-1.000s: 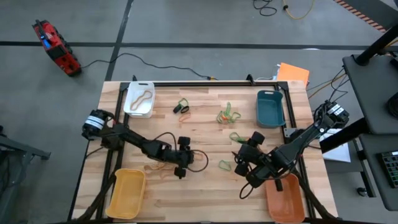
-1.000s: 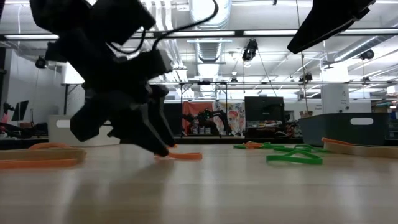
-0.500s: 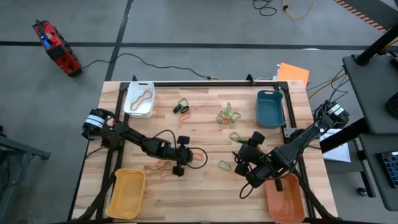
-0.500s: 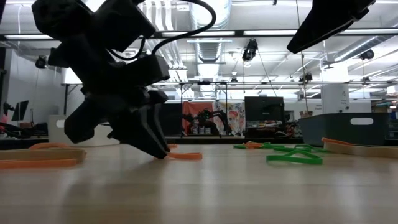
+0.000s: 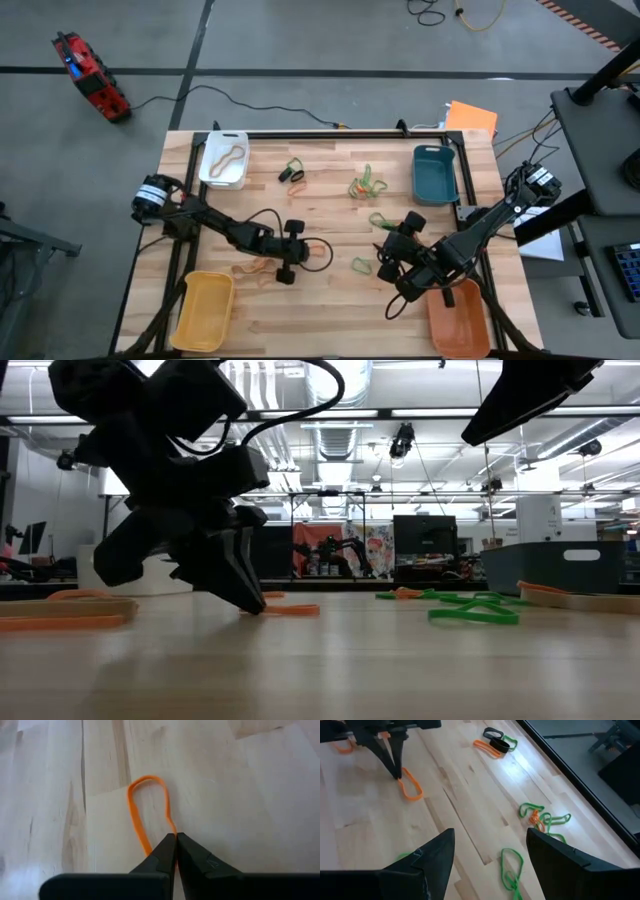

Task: Sort rubber bands into baskets
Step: Put the orange rubber band into the yellow bin

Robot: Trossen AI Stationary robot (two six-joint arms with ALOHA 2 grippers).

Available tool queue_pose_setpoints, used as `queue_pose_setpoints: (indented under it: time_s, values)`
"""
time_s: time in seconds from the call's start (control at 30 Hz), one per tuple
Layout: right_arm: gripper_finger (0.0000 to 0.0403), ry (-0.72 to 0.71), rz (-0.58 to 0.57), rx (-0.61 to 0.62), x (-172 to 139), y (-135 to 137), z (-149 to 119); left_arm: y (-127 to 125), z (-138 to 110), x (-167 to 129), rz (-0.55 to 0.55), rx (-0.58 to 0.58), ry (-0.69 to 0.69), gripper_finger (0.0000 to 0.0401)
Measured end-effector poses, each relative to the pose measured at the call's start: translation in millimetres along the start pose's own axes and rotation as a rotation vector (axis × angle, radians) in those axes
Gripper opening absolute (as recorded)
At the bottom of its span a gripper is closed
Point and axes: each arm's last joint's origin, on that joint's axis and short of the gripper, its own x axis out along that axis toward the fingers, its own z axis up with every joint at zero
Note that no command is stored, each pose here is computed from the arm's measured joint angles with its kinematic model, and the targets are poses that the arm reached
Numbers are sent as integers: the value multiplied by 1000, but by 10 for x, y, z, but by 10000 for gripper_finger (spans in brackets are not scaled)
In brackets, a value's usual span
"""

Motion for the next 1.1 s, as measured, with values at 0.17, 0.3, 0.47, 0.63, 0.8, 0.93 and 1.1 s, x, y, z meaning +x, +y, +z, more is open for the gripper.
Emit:
queue_pose_setpoints:
  time_s: [0.17, 0.3, 0.47, 0.63, 0.8, 0.93, 1.1]
  values:
    - [238, 0, 0, -8, 0, 0, 0, -23, 115, -164, -9, 0, -72, 0]
    - [238, 0, 0, -16, 0, 0, 0, -22, 193, -300, -15, -3, -122, 0]
    - [238, 0, 0, -27, 0, 0, 0, -24, 279, -486, -23, -6, -179, 0]
    - [238, 0, -1, -35, 1, 0, -1, -86, 361, -694, -48, 5, -251, 0]
    - [238, 0, -2, -36, 3, -1, -5, -232, 382, -1001, -120, 1, -275, 0]
    - [238, 0, -1, -42, 3, -1, -5, -349, 416, -1321, -208, -109, -178, 0]
    - [238, -9, -7, -49, 3, -1, -1, -543, 470, -1733, -257, -185, 24, 0]
